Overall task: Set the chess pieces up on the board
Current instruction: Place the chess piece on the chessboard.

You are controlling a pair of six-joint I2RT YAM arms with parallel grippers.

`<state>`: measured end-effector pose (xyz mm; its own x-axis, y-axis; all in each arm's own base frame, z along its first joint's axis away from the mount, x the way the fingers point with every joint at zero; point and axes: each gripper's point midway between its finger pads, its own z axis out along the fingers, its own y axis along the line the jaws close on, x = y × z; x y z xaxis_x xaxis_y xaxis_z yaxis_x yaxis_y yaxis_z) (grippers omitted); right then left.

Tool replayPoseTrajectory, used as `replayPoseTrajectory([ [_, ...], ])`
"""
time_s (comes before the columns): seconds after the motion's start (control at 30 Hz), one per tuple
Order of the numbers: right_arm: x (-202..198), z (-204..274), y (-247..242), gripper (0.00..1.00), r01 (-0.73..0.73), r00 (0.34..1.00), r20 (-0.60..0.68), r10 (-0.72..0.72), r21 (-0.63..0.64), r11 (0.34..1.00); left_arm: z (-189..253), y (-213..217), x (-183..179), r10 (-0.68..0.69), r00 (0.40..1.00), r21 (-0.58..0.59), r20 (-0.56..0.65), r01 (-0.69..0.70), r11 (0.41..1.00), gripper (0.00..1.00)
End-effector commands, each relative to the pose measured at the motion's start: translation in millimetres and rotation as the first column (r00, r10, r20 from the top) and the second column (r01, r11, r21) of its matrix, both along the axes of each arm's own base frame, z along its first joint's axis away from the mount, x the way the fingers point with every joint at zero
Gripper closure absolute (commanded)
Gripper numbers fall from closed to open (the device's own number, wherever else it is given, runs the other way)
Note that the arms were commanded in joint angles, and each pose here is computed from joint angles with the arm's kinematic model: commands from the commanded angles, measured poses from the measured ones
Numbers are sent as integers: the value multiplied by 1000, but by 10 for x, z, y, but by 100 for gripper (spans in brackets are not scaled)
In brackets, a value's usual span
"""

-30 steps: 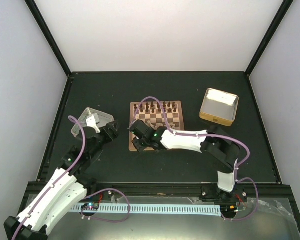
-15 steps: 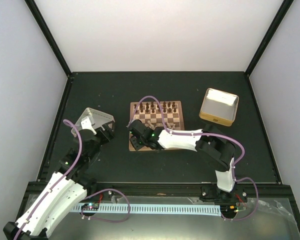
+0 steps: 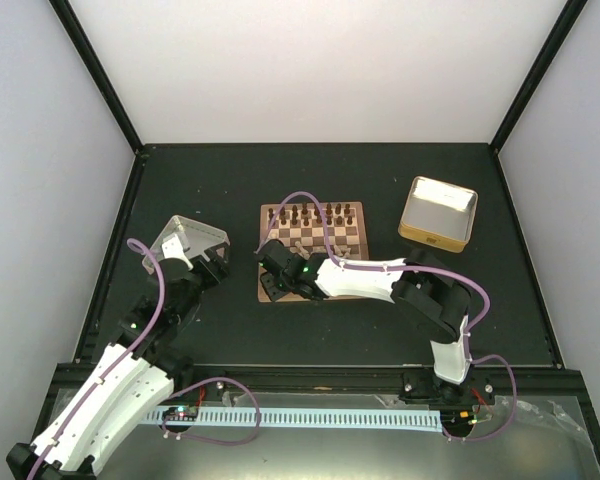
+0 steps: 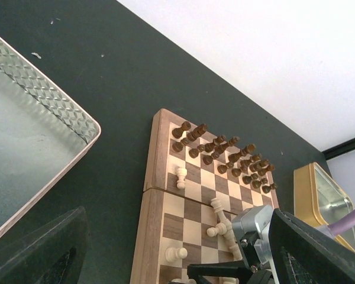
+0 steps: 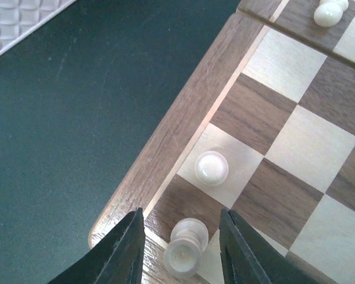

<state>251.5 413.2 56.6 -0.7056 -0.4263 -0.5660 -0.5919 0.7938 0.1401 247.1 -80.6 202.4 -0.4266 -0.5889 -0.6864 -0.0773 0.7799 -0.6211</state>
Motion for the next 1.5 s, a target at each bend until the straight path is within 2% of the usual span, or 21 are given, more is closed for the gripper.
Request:
replayPoseTrajectory([
  [0.0,-5,37,-53,62,33,999,-20,-33,-8,999,144,59,0,21,999,12,27,-21,1000,15],
  [0.13,-42,-23,-17,65,12,999,-40,-12,2,1000,126,62,-6,22,999,12,24,-22,1000,15],
  [0.4,-27,-66,80,77,-9,998,-61,9,0,1000,137,63,-8,20,999,18,27,-20,1000,15],
  [1.03,42,-134,-73,80,28,999,-32,-30,-73,997,122,47,21,15,1000,28,21,-16,999,15],
  [1.17,17,-126,-37,78,8,999,-41,-10,-60,998,110,40,24,13,1000,27,18,-14,1000,15],
  [1.37,-30,62,-34,66,-11,999,-34,11,-11,1000,146,46,19,11,1000,31,28,-12,999,15],
  [1.47,-62,207,-109,64,-8,1000,-17,8,17,1000,189,49,19,9,999,36,42,-11,999,14],
])
